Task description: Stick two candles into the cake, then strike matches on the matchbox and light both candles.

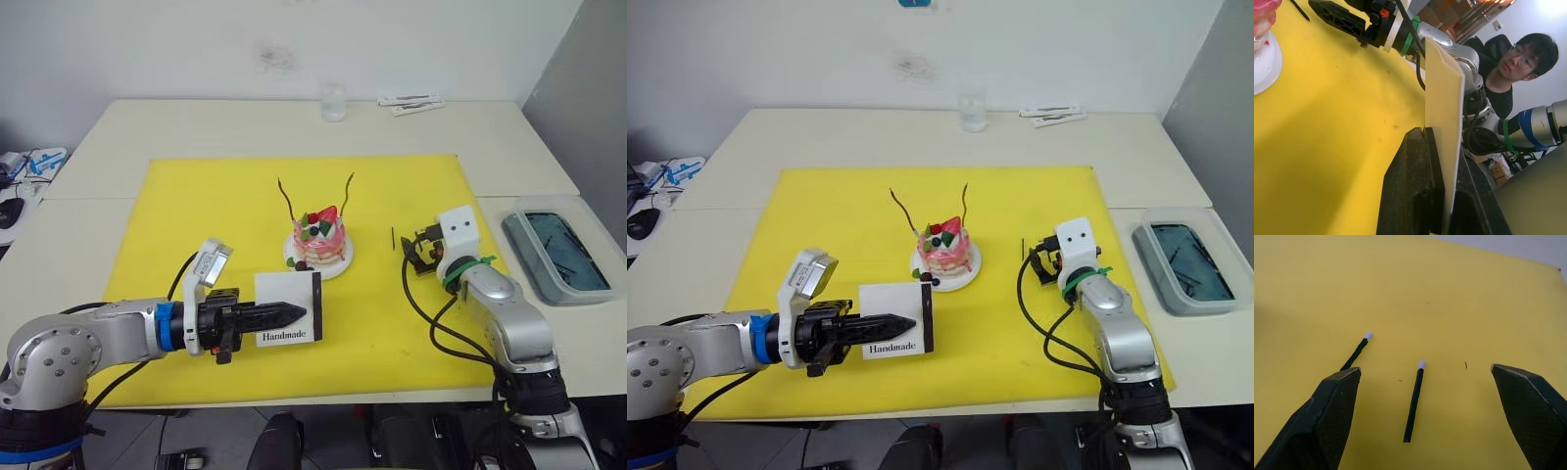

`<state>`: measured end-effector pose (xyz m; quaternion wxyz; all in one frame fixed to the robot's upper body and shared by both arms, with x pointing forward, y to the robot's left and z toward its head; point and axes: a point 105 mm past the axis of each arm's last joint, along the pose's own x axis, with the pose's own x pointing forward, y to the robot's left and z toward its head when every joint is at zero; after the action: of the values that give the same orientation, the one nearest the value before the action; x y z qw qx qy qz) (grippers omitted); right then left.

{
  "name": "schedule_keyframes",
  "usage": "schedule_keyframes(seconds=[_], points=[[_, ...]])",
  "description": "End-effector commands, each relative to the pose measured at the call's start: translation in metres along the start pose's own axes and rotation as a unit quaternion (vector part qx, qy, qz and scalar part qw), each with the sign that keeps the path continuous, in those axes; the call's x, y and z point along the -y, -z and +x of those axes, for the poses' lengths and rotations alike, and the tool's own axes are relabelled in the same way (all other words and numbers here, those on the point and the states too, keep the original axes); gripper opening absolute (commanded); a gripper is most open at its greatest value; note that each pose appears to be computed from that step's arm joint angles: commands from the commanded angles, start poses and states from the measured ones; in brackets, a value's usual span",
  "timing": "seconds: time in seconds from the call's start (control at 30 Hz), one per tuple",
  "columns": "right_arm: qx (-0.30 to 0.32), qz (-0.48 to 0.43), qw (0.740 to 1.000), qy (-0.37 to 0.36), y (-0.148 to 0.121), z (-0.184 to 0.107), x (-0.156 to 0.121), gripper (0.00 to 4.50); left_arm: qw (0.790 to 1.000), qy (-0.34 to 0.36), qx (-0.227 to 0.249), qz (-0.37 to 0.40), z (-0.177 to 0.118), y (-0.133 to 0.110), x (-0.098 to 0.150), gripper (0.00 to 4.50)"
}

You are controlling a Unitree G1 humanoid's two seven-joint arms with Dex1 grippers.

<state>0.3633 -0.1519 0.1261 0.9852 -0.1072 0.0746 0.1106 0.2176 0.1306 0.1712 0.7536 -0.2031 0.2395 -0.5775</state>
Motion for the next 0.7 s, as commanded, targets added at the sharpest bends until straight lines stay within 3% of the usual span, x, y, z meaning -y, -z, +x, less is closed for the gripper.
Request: schedule_keyframes(seconds=[0.03,0.23,0.6,0.7], points=[[0.032,-0.008,0.999,0.026,-0.012,0.001,0.01,4.45,1.0,0.011,0.004,0.015,0.001,-0.003,0.007,0.0],[0.037,0.007,0.999,0.039,-0.008,0.005,0.016,4.45,1.0,0.011,0.004,0.014,0.002,-0.002,0.007,0.0],[-0.007,0.041,0.999,0.032,0.013,0.009,0.008,4.45,1.0,0.008,0.004,0.012,0.001,0.0,0.005,0.0],[-0.013,0.056,0.998,0.04,0.014,0.01,0.009,3.84,1.0,0.007,0.005,0.011,0.001,0.001,0.005,0.0]])
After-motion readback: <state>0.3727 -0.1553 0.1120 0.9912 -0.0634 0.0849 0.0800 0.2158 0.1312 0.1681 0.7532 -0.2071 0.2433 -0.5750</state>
